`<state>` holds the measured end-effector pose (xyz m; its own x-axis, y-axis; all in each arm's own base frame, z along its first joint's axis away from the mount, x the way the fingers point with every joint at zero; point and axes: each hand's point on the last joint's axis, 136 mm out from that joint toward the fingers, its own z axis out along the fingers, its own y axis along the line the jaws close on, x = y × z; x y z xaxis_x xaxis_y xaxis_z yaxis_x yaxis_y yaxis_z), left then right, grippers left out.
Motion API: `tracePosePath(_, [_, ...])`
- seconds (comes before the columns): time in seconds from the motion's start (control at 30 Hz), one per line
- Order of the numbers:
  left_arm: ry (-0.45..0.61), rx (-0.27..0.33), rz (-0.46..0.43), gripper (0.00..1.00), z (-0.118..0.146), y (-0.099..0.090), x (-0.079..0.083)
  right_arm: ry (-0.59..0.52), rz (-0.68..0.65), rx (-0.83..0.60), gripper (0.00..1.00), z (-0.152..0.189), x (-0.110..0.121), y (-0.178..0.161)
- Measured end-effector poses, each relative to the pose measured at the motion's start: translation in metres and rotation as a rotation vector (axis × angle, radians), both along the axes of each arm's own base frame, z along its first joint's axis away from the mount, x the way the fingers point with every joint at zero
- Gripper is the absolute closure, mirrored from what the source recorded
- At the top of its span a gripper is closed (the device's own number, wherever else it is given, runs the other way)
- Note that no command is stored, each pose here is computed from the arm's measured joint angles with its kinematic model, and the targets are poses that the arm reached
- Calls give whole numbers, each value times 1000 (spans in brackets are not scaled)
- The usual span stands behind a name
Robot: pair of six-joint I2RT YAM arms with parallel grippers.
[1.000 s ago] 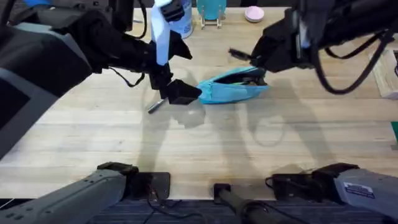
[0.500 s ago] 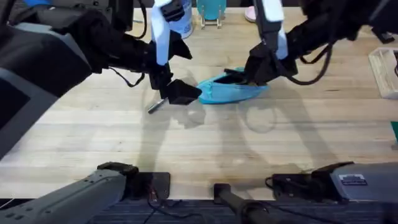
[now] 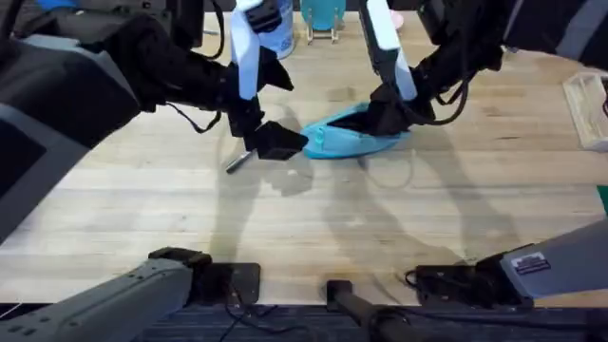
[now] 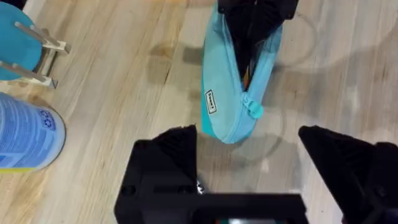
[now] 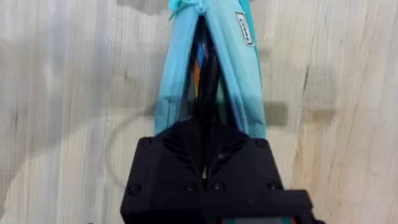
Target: Unzip the bag, pick up the pens from the table one at a time and place them inside, then zip the bag closed.
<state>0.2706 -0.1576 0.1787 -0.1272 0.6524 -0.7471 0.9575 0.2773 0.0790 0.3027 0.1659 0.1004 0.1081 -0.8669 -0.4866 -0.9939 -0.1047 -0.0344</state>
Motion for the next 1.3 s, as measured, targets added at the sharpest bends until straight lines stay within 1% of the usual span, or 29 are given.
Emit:
tracePosePath(0.2, [0,0,0,7,0,0,0,3,0,-1,967,-1,0,0])
tracePosePath(0.23, [0,0,0,7,0,0,0,4,-1,-1,896,-1,0,0])
tracePosePath(0.3, [0,0,0,7,0,0,0,2,-1,-1,630,-1,0,0])
tracePosePath(0.4, [0,0,0,7,0,0,0,0,-1,0,171,-1,1,0])
tracePosePath(0.43, [0,0,0,7,0,0,0,-2,0,0,57,-1,1,0])
tracePosePath(0.47, [0,0,0,7,0,0,0,-5,2,2,19,-1,2,0])
tracePosePath(0.73, [7,2,1,7,-1,0,-1,-6,0,2,5,-1,2,1])
tracePosePath(0.83, [58,32,27,6,-7,6,-7,-11,-9,4,4,3,2,0])
tracePosePath(0.93, [121,104,103,7,-15,18,-10,-35,-27,13,4,14,2,0])
tracePosePath(1.03, [145,164,177,6,-16,32,-13,-63,-50,25,4,28,1,0])
tracePosePath(1.17, [134,207,299,7,-8,46,-8,-81,-95,40,4,42,0,0])
tracePosePath(1.3, [139,244,384,7,-8,58,-4,-84,-144,53,4,53,-1,0])
